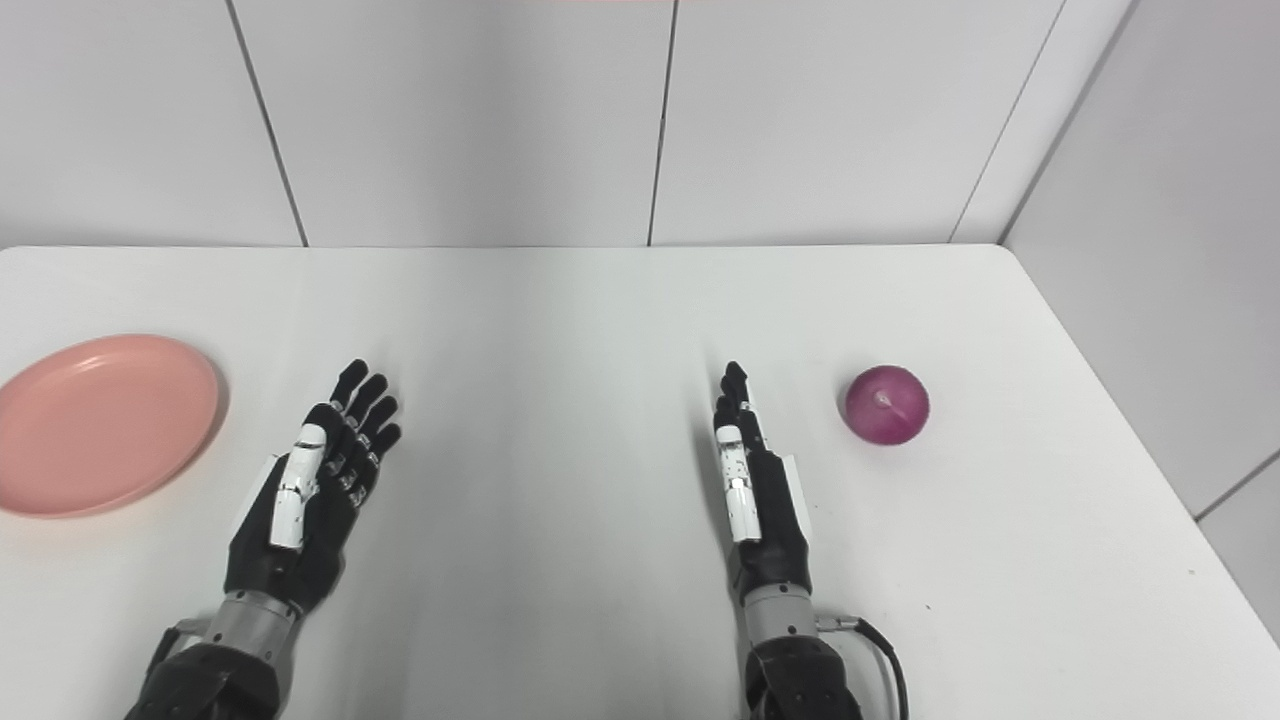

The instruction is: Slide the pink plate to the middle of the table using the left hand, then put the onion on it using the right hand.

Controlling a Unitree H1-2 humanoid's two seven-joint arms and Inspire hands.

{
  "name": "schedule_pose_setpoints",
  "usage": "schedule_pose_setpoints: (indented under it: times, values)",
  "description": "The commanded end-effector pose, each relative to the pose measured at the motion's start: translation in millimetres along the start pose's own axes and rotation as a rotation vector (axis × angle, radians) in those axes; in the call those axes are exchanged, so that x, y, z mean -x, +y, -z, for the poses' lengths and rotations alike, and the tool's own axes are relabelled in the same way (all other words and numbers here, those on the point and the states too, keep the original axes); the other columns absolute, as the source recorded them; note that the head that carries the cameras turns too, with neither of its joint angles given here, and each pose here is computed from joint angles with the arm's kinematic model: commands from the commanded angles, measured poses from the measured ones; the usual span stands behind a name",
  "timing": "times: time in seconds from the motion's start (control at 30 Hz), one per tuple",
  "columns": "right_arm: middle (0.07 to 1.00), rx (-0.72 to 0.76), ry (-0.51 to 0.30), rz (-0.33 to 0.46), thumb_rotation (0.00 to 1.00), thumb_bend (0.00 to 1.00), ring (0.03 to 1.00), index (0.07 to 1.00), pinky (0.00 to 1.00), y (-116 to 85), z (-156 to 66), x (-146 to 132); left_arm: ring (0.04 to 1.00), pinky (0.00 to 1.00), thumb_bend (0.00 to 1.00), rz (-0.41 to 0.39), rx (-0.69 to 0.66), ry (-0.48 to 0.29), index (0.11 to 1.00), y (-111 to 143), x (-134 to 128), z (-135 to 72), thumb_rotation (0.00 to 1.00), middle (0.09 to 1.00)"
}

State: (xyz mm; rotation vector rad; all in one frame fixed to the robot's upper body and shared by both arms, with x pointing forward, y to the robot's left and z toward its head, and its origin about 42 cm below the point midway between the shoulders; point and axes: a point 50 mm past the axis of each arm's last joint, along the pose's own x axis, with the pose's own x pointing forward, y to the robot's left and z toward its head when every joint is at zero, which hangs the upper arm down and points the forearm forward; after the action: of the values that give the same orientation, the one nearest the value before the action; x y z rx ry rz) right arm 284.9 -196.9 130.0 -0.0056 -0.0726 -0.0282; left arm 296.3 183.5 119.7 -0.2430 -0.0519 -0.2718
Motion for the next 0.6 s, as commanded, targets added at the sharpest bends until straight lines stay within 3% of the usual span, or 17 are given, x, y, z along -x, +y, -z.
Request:
schedule_pose_setpoints:
  times: [0.0, 0.57]
  values:
    - [1.000, 0.001, -0.004, -0.024, 1.00, 0.26, 1.000, 1.000, 1.00, 5.0, -1.7, -0.5, 1.000, 1.00, 0.46, -0.011, 0.012, 0.054, 1.000, 1.7, 12.3, 15.3, 1.00, 1.000]
    - [1.000, -0.008, -0.002, -0.028, 1.00, 0.23, 1.000, 1.000, 1.00, 4.6, -2.5, -0.9, 1.000, 1.00, 0.46, -0.015, 0.008, 0.057, 1.000, 1.4, 12.3, 15.8, 1.00, 1.000]
